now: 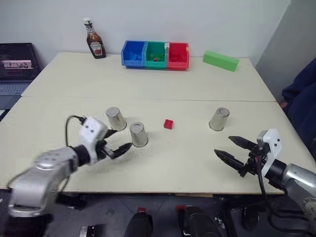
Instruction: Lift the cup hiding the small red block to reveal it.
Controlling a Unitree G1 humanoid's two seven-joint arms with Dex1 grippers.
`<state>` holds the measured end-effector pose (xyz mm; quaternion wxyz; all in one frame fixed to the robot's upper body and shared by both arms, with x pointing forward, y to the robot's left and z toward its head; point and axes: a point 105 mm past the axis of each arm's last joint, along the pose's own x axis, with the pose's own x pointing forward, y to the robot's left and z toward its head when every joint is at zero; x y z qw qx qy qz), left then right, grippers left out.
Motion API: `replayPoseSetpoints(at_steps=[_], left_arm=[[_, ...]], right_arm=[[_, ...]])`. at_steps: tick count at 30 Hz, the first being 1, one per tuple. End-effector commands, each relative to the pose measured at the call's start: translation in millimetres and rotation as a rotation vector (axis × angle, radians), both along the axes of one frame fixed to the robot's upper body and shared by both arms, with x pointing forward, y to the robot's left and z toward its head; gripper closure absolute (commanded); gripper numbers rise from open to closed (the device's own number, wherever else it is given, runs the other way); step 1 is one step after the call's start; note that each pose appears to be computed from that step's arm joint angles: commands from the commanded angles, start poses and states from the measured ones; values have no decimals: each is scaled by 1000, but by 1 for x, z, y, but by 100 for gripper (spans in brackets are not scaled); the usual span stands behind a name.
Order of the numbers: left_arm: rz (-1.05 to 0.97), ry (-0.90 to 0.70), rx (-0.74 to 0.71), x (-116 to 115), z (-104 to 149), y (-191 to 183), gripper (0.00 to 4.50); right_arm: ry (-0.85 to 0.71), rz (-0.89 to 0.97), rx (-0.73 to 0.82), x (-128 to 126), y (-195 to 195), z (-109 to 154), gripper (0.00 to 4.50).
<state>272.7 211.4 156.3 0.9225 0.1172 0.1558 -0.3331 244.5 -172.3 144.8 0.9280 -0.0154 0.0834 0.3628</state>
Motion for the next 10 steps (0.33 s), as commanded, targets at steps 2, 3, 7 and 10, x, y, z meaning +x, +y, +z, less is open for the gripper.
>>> replayPoseSetpoints(at_steps=[2, 3, 7, 10], left_arm=[[-57, 50, 7, -20, 36, 21, 4], [-43, 59, 7, -20, 38, 27, 4], [-19, 75, 29, -19, 37, 38, 4], [-29, 71, 21, -19, 31, 34, 4]], right_arm=[[-4, 49, -18, 1, -5, 10, 0], [-2, 54, -21, 1, -6, 10, 0], [-4, 62, -26, 6, -7, 12, 0], [-3, 65, -23, 5, -6, 14, 0]])
